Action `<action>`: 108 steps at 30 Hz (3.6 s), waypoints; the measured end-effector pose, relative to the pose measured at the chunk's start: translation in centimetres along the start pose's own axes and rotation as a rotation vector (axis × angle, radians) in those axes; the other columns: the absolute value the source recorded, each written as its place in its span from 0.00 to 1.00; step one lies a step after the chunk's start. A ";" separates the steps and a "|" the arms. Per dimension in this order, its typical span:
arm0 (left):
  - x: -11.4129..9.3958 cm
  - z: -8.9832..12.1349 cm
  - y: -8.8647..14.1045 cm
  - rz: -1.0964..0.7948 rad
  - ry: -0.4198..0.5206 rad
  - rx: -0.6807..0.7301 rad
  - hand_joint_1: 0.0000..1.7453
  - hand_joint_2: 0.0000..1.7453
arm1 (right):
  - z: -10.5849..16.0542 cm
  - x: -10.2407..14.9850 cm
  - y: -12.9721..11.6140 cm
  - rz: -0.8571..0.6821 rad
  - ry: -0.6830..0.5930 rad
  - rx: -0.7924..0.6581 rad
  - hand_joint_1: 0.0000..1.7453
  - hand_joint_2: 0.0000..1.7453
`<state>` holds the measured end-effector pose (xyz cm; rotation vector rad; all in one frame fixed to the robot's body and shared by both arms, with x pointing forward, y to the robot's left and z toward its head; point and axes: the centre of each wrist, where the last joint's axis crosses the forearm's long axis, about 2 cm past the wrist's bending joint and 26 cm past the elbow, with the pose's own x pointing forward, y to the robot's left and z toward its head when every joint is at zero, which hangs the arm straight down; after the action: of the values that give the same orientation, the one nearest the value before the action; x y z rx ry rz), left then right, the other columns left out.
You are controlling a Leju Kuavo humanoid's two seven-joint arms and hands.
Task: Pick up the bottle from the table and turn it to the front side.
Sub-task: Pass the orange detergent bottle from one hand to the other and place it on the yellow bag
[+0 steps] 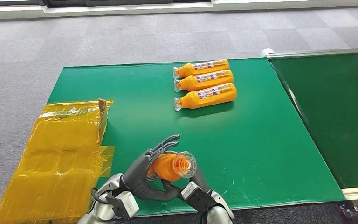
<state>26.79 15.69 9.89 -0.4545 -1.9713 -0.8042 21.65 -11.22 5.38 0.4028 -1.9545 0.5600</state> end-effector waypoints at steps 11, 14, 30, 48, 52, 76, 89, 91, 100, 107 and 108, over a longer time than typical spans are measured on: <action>0.6 -2.0 0.1 -0.427 0.198 0.190 0.00 1.00 | -0.1 -0.4 -0.2 0.018 0.022 -0.001 1.00 1.00; 0.7 -3.2 -0.2 -0.575 0.267 0.159 0.00 1.00 | -0.7 -0.4 -0.6 0.023 0.017 0.000 1.00 1.00; -0.8 -6.1 0.2 -0.746 0.324 -0.001 0.00 1.00 | -0.8 -1.3 -2.1 0.027 0.060 -0.040 1.00 1.00; -1.4 -6.2 0.5 -0.708 0.322 -0.031 1.00 1.00 | -0.5 -1.7 -2.2 0.032 0.081 -0.041 1.00 1.00; -1.5 -6.2 0.7 -0.641 0.294 -0.011 1.00 1.00 | -0.5 -1.7 -2.2 0.042 0.077 -0.046 1.00 1.00; -2.2 -5.9 1.5 -0.392 0.254 0.227 1.00 1.00 | -0.7 -1.2 -2.2 0.069 0.055 -0.066 0.00 1.00; -1.1 -5.8 5.9 -0.584 0.239 0.520 1.00 1.00 | 0.8 -0.8 -1.2 0.051 0.077 -0.090 0.00 1.00; -0.8 -5.7 6.9 -0.668 0.238 0.551 1.00 1.00 | 0.8 -0.8 -1.2 0.053 0.078 -0.087 0.00 1.00; -0.2 -5.2 9.3 -1.043 0.253 0.569 1.00 1.00 | 0.6 -0.8 -1.1 0.057 0.078 -0.081 0.00 1.00; 0.6 -5.8 11.4 -1.407 0.486 0.534 1.00 1.00 | 0.8 -0.9 -1.2 0.063 0.088 -0.090 0.00 1.00; 0.7 -6.1 11.5 -1.433 0.504 0.516 1.00 1.00 | 0.8 -0.9 -1.3 0.065 0.091 -0.095 0.00 1.00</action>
<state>37.20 19.69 16.75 1.4805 -1.6877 -0.9952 22.07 -12.70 4.49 0.2503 -1.9033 0.5162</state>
